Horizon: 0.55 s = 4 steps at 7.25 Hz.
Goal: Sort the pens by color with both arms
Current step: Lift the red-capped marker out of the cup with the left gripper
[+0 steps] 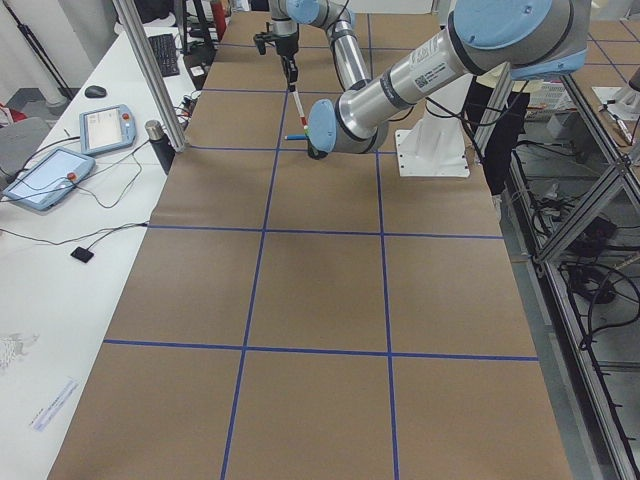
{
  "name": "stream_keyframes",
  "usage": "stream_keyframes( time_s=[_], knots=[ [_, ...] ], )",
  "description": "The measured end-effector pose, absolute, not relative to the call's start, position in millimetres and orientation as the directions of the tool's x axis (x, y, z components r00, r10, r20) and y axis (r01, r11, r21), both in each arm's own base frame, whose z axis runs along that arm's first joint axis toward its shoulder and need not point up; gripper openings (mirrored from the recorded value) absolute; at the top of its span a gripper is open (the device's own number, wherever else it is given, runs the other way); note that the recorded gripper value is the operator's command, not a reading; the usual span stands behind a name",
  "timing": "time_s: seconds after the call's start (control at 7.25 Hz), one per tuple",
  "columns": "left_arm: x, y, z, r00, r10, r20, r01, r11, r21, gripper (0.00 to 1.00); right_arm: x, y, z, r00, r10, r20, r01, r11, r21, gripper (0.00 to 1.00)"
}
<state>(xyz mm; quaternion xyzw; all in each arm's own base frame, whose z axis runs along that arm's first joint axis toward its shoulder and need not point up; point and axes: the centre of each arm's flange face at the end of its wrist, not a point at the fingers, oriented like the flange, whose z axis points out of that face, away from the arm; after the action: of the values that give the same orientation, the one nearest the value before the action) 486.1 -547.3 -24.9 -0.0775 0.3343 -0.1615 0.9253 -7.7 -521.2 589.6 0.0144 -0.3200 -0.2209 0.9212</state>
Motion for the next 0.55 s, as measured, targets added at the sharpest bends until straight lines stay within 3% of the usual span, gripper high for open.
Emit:
stream_keyframes(
  time_s=[0.55],
  knots=[
    [499, -587, -20, 0.621, -0.358, -0.697, 0.315, 0.929, -0.197, 0.00, -8, -521, 590, 0.698, -0.414, 0.584, 0.397, 0.903, 0.167, 0.99]
  ],
)
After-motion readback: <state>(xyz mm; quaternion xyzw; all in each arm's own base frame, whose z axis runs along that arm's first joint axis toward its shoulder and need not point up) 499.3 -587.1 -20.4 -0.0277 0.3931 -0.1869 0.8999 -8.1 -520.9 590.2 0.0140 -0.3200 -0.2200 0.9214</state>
